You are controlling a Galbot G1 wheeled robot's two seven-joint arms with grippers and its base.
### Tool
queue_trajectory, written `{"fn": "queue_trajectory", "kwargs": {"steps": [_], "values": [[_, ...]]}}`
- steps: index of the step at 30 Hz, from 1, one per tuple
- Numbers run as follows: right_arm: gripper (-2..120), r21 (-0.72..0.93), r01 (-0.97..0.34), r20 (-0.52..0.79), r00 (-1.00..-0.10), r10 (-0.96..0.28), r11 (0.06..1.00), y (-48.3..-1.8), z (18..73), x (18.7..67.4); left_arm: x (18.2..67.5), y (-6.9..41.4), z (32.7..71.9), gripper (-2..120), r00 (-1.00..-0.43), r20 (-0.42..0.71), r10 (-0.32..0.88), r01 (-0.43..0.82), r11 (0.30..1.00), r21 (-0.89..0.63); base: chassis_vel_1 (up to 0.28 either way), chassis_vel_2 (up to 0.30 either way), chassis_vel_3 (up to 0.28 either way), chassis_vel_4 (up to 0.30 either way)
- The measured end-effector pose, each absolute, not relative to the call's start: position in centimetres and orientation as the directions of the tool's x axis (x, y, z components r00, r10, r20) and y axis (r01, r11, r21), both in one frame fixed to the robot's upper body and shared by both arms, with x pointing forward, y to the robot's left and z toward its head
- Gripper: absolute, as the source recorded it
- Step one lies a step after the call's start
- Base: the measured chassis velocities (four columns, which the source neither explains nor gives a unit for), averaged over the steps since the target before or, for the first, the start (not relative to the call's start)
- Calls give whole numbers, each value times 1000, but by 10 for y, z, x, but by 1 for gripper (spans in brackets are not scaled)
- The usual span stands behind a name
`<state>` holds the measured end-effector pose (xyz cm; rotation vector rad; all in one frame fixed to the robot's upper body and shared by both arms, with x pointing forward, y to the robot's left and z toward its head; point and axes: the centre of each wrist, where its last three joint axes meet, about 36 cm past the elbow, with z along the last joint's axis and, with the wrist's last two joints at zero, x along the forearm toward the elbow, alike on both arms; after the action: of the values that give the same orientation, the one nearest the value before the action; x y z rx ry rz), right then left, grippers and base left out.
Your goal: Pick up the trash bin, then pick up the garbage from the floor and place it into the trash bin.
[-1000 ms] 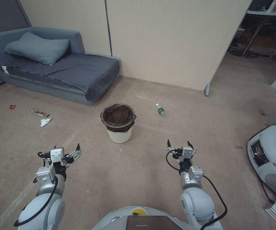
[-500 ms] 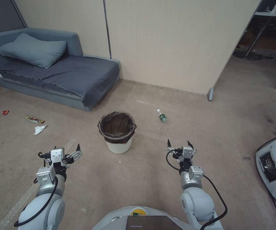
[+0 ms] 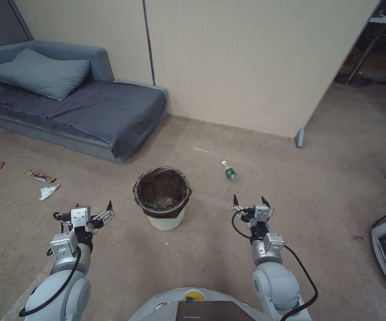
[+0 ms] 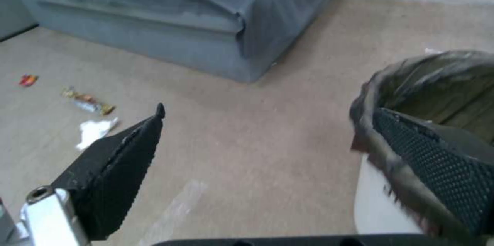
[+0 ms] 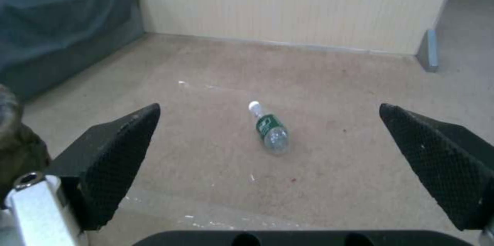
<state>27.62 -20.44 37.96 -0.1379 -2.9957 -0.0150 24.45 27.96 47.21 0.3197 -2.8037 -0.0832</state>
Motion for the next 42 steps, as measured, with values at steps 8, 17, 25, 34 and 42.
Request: {"fn": "queue_trajectory", "kwargs": {"steps": [8, 17, 25, 34, 42], "values": [[100, 1, 95, 146, -985, 94, 995, -205, 378, 275, 276, 286, 502, 100, -928, 353, -122, -107, 992, 62, -10, 7, 2, -3], [100, -11, 92, 157, -983, 92, 996, -208, 371, 274, 324, 303, 530, 100, -925, 379, 27, 43, 998, 36, 0, 0, 0, 0], [100, -17, 86, 185, -979, 87, 996, -206, 357, 269, 371, 313, 520, 100, -894, 430, 122, 114, 992, -45, 0, 0, 0, 0], [100, -18, 76, 201, -976, 78, 997, -202, 348, 274, 397, 322, 493, 100, -832, 526, 174, 158, 984, -76, 0, 0, 0, 0], [100, -23, 92, 214, -972, 95, 995, -201, 339, 267, 425, 321, 476, 100, -788, 558, 262, 233, 965, -123, 0, 0, 0, 0]]}}
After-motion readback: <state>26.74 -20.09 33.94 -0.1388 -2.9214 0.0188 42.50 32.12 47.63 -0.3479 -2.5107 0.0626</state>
